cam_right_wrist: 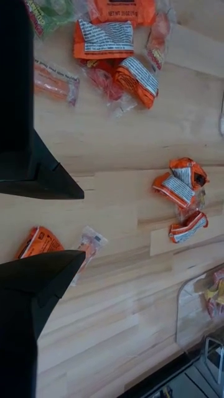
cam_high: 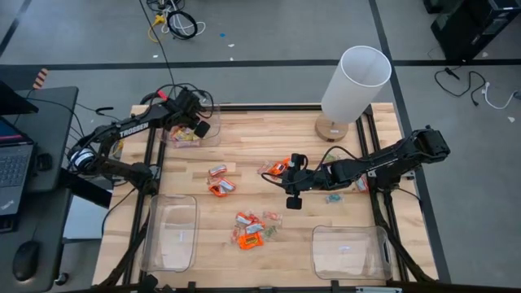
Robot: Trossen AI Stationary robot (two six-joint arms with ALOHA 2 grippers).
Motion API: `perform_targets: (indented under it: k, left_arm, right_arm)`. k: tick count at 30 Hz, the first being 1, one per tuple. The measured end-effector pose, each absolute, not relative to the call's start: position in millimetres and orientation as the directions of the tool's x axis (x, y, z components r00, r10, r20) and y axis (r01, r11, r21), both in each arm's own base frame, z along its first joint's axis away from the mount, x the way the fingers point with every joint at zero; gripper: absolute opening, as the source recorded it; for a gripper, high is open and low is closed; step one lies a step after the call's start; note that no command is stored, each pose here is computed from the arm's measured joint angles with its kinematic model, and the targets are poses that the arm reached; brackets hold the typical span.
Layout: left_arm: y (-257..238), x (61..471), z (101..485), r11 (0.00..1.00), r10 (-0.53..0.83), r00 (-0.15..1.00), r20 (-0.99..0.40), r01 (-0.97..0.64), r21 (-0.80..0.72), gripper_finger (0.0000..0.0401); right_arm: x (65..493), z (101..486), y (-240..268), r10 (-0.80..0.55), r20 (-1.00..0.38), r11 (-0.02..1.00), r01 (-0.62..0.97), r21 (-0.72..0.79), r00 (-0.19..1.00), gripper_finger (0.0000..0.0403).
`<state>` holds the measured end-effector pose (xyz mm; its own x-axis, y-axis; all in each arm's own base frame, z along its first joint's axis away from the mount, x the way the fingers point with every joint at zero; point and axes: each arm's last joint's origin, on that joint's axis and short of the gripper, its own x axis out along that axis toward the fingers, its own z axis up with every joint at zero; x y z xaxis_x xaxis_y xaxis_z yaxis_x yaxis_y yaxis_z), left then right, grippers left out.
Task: Sort candy
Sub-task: Put the chocolate into the bottom right transparent bin
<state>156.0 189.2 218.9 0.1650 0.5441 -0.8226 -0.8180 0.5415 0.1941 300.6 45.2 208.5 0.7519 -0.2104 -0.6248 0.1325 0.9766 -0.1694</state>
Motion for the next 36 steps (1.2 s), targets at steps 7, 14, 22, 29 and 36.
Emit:
perform_targets:
  k: [7,14,22,29,36]
  left_arm:
    - [173.3,163.9,249.0,0.582,0.588,0.26,-0.766,-0.794,0.177,0.0067]
    - [141.1,162.0,280.2,0.63,0.627,0.401,-0.668,-0.765,0.133,0.0067]
    - [100.2,164.1,304.0,0.727,0.591,0.576,-0.564,-0.684,0.064,0.0067]
    - [70.1,170.5,313.8,0.819,0.506,0.699,-0.505,-0.574,0.026,0.0067]
    - [44.9,176.4,315.7,0.886,0.404,0.769,-0.495,-0.464,0.002,0.0067]
  right_arm:
    - [301.2,208.9,43.6,-0.214,-0.621,0.976,0.143,-0.163,0.754,0.0128]
    - [302.1,208.9,37.0,-0.23,-0.621,0.973,0.194,-0.126,0.749,0.0128]
    - [303.1,209.0,27.6,-0.254,-0.621,0.966,0.231,-0.119,0.742,0.0128]
    - [304.2,208.6,18.0,-0.228,-0.632,0.968,0.241,-0.067,0.741,0.0128]
    - [304.4,208.6,13.0,-0.235,-0.633,0.965,0.252,-0.064,0.738,0.0128]
